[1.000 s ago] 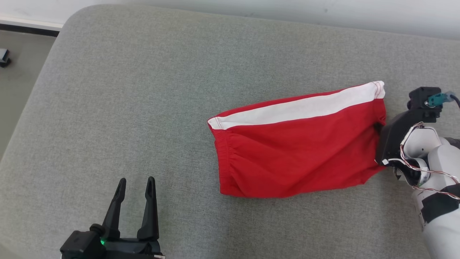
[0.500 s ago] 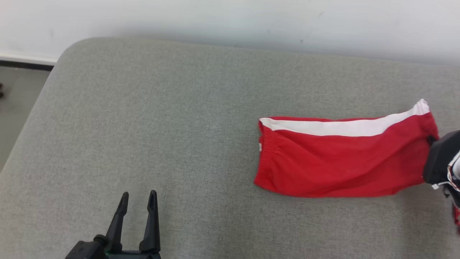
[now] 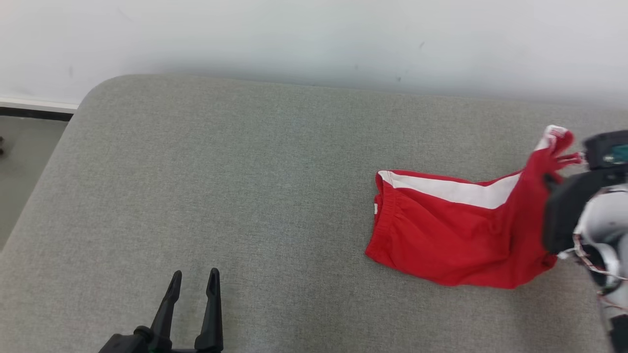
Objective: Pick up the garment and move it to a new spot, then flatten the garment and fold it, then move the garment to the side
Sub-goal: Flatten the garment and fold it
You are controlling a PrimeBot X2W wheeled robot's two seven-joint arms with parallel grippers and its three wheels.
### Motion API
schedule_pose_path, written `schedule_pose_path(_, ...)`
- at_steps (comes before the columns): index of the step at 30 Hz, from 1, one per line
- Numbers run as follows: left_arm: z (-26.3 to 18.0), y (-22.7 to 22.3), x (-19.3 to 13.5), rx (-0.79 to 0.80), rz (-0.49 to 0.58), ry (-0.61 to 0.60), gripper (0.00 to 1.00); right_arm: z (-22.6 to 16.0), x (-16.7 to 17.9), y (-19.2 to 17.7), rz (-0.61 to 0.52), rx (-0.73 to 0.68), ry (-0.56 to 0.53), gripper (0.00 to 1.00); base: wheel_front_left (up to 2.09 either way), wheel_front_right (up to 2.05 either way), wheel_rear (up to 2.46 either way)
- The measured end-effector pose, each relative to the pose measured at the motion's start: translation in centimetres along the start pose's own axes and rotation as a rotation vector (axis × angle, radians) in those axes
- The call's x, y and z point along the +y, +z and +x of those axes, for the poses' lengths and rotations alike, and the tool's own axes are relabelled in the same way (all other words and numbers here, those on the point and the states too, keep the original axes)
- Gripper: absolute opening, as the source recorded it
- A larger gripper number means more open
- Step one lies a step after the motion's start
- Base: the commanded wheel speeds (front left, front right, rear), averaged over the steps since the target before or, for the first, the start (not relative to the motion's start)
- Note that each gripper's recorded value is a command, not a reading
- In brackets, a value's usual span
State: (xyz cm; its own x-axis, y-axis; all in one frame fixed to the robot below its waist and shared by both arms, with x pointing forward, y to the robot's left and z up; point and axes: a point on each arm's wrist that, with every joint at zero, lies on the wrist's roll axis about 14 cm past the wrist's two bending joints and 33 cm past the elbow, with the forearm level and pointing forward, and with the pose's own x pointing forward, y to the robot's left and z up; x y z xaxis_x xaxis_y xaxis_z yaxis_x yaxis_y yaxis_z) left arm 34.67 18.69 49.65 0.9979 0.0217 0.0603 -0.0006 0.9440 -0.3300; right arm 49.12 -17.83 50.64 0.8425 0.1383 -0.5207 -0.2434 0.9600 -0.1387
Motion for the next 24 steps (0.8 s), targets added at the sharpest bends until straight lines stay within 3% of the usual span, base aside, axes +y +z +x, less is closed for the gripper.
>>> schedule_pose_path(11,-0.5,-0.1,0.5,0.004,-0.011,0.023,1.0,2.0,10.1,1.7,-0.053,0.009,0.247,0.0,0.0,0.0,0.0)
schedule_pose_path(23,-1.2,-0.1,1.7,0.006,-0.012,0.067,1.0,4.2,17.7,-0.8,-0.07,0.106,0.401,0.0,0.0,0.0,0.0)
schedule_pose_path(24,-1.3,-0.1,1.8,0.006,-0.012,0.069,1.0,4.3,18.1,-1.0,-0.067,0.11,0.412,0.4,0.0,0.0,0.0)
